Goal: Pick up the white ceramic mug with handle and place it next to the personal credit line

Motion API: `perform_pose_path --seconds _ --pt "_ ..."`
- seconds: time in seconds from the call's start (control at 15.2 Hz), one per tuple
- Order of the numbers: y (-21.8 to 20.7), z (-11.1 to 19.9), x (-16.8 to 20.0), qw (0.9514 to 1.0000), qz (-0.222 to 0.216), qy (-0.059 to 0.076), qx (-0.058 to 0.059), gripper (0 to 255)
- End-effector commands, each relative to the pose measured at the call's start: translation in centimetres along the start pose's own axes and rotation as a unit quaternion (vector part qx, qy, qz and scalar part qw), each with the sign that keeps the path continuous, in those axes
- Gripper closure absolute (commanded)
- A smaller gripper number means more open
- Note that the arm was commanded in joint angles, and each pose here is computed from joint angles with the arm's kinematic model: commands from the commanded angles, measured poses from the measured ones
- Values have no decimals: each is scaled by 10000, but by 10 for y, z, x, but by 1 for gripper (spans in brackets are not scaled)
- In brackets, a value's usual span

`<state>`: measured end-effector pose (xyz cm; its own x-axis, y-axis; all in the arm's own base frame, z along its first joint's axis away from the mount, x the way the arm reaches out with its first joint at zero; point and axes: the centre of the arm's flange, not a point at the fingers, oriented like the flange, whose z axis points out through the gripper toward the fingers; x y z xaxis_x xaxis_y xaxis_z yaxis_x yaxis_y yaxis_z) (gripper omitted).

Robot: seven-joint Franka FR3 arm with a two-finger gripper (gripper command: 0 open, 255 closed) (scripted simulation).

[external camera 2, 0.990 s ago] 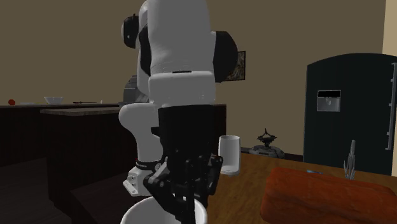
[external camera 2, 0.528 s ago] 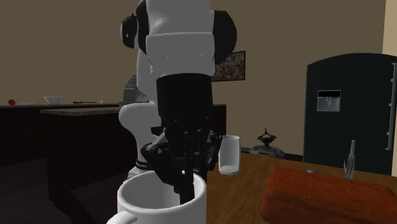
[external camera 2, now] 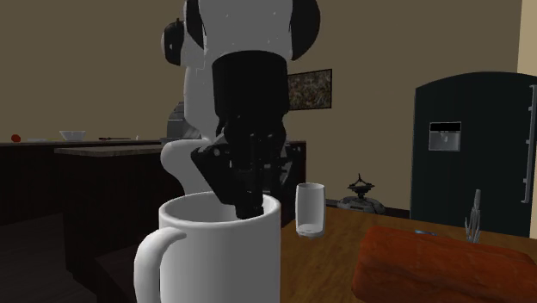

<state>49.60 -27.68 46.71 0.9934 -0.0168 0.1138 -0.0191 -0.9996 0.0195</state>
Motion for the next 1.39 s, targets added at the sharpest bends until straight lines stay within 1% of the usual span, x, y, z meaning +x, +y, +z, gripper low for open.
perform_pose_path --seconds 0.0,0.53,1.32 --pt "0 -11 1 10000 0 1 0 255" --pt "1 -52 6 10000 0 1 0 255" --pt "-153 -51 43 10000 0 1 0 255"
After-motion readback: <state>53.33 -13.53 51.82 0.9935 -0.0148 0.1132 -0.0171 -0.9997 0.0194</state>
